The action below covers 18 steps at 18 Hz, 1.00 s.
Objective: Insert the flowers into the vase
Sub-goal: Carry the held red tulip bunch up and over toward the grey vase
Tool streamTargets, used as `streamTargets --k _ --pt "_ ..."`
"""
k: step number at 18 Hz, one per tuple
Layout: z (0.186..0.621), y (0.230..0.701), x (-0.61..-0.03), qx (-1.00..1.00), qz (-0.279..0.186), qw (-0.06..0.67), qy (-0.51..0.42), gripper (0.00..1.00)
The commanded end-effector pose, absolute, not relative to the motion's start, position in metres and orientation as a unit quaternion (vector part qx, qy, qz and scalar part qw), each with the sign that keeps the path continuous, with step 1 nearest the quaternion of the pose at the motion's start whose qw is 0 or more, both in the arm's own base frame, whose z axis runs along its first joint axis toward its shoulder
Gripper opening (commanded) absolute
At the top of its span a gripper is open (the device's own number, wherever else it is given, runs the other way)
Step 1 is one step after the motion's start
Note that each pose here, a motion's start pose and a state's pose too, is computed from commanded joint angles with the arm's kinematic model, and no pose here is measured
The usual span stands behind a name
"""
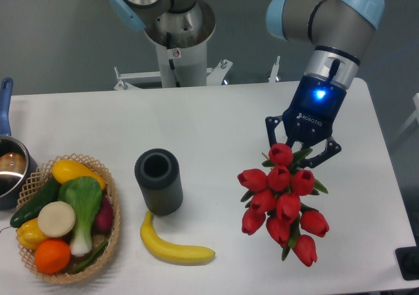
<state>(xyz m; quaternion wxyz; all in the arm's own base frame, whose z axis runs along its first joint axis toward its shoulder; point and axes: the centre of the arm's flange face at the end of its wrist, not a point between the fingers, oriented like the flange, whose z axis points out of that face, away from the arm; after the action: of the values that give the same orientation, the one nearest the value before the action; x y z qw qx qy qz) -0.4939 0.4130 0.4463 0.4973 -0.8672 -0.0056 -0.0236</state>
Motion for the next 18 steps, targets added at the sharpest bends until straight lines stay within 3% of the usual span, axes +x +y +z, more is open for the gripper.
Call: streamTargets --k 14,18 --pt "0.432 0.432 -0.471 -0.864 -0.052 0.501 0.011 0.21" --pt "0.435 0.454 -0.443 -0.836 -0.091 0.539 0.052 0.21"
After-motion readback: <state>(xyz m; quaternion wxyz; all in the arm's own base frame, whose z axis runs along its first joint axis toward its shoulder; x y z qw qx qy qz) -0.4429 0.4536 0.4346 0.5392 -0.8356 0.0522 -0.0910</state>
